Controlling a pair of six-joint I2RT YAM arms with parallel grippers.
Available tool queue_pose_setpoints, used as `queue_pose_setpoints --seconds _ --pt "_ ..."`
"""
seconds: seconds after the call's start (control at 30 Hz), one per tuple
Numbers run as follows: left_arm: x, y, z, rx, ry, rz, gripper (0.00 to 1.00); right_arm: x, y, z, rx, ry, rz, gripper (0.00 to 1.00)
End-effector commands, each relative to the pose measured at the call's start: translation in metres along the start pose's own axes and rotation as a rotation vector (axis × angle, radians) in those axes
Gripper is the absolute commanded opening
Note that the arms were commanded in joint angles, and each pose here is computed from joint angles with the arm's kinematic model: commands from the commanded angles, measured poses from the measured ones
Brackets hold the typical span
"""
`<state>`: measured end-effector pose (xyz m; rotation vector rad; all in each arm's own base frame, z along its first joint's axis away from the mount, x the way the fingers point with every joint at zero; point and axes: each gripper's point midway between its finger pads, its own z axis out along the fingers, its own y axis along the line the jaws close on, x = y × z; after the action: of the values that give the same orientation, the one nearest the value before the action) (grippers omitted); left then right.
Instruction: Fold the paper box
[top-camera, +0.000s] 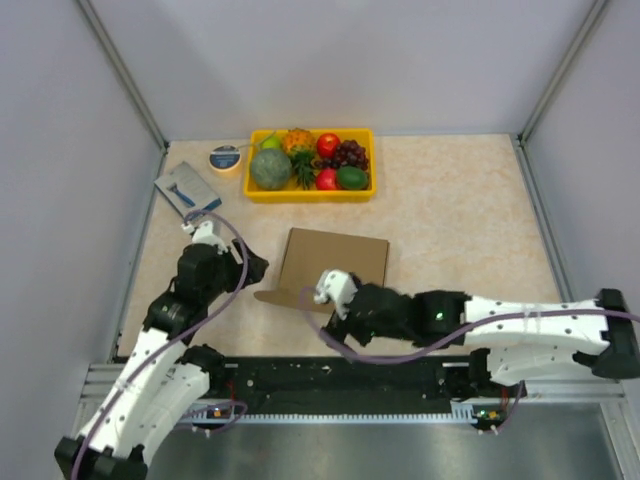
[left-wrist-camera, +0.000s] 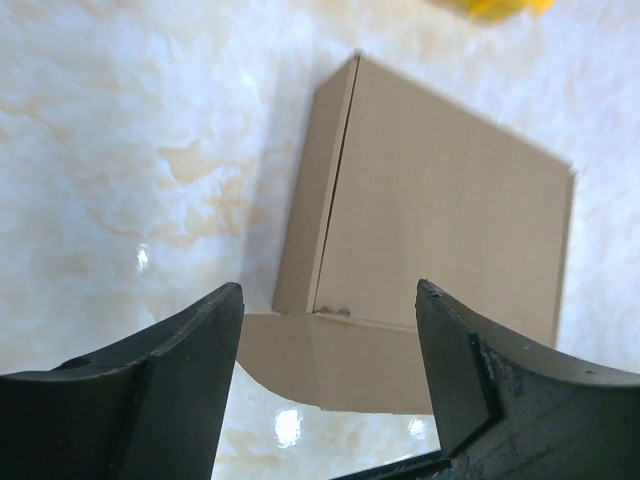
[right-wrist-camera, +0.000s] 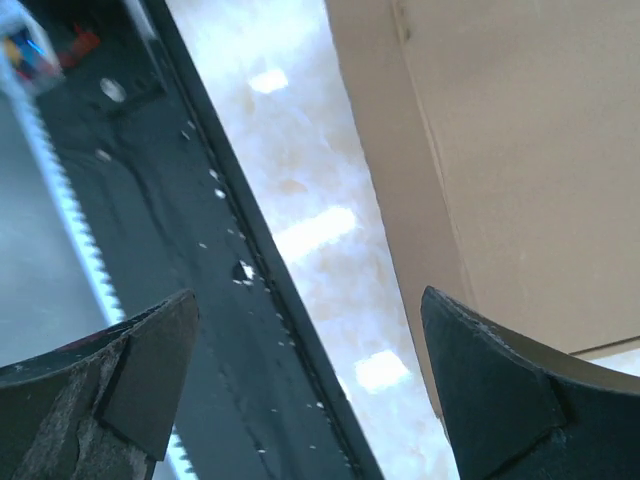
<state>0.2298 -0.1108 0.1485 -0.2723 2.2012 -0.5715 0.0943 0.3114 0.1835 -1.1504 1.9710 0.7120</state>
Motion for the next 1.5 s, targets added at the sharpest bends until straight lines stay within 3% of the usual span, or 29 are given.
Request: queue_pose_setpoints --seconds 0.0,0.07,0.1,0.17,0.27,0.3,0.37,0.4,0.5,0.8,1.0,1.17,1.3,1.47 --pt "-0.029 0.008 -0.038 -0.077 -0.16 -0.098 0.76 0.035 -0.03 0.019 0.399 0.241 -0.398 0.92" --pt "-0.027 0.009 -0.049 -0.071 -0.176 -0.125 0.77 0.028 -0.031 0.029 0.493 0.279 -0.475 0.91" --pt "-0.027 0.01 -0.052 -0.071 -0.18 -0.136 0.78 0.043 -0.036 0.041 0.535 0.356 -0.532 0.89" --pt "-0.029 0.009 -0.06 -0.071 -0.196 -0.161 0.79 0.034 -0.043 0.046 0.623 0.355 -0.568 0.85" --pt "-0.029 0.012 -0.07 -0.095 -0.197 -0.177 0.81 0.026 -0.05 0.049 0.694 0.342 -0.576 0.69" --pt "-0.028 0.014 -0.072 -0.107 -0.189 -0.18 0.82 0.024 -0.052 0.051 0.696 0.341 -0.564 0.56" --pt "-0.03 0.013 -0.079 -0.112 -0.199 -0.203 0.85 0.025 -0.053 0.053 0.696 0.345 -0.566 0.43" --pt "-0.026 0.016 -0.081 -0.124 -0.183 -0.215 0.86 0.025 -0.053 0.054 0.699 0.35 -0.578 0.28" --pt "-0.022 0.014 -0.088 -0.098 -0.199 -0.291 0.87 0.022 -0.053 0.051 0.698 0.339 -0.57 0.15" --pt "-0.032 0.014 -0.114 -0.031 -0.332 -0.374 0.97 -0.012 -0.047 0.026 0.671 0.267 -0.512 0.0" --pt "-0.03 0.016 -0.118 -0.06 -0.314 -0.378 0.98 -0.031 -0.051 0.011 0.671 0.232 -0.477 0.0" --pt "-0.044 0.022 -0.146 -0.076 -0.407 -0.412 0.97 -0.054 -0.051 -0.007 0.587 0.186 -0.356 0.0" --pt "-0.054 0.008 -0.157 0.022 -0.461 -0.383 0.95 -0.086 -0.042 -0.021 0.482 0.122 -0.218 0.0" --pt "-0.061 -0.025 -0.153 0.163 -0.433 -0.201 0.89 -0.109 -0.04 -0.046 0.341 0.073 -0.132 0.0"
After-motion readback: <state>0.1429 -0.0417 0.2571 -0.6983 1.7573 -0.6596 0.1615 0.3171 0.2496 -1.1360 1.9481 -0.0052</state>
